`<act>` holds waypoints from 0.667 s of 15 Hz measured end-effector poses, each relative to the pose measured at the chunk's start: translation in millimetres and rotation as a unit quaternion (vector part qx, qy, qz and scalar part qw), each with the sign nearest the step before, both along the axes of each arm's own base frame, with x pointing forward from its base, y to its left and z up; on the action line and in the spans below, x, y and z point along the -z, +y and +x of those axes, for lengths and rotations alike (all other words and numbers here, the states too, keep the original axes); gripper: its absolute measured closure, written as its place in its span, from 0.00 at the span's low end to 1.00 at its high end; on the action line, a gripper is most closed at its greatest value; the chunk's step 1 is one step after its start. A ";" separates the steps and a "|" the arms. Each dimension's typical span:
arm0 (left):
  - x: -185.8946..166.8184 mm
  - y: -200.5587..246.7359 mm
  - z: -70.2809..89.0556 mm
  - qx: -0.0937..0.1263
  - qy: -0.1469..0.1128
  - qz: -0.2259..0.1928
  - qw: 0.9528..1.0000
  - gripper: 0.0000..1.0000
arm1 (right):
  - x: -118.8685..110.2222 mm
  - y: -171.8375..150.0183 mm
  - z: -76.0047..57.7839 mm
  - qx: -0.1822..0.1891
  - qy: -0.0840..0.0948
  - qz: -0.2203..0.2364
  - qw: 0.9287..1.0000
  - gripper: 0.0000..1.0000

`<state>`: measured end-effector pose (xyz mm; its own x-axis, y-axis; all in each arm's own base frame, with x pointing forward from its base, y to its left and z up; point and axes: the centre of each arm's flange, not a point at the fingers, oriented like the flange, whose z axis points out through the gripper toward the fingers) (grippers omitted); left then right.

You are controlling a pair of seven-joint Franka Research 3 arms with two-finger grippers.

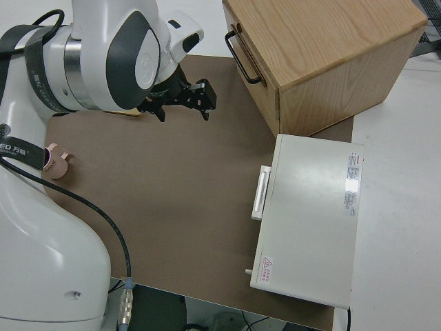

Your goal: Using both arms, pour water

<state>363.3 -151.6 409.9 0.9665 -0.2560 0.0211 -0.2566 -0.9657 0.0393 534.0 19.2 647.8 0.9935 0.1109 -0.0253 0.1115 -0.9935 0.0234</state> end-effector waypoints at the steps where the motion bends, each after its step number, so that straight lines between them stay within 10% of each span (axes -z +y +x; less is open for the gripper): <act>1: 1.7 -0.4 1.2 0.000 0.004 0.002 1.000 0.35 | 0.0 -0.2 0.0 0.000 0.000 0.000 1.000 0.00; 10: 17.8 -5.7 18.1 0.010 0.035 0.023 0.999 0.35 | 0.0 -0.2 0.0 0.000 0.000 0.000 1.000 0.00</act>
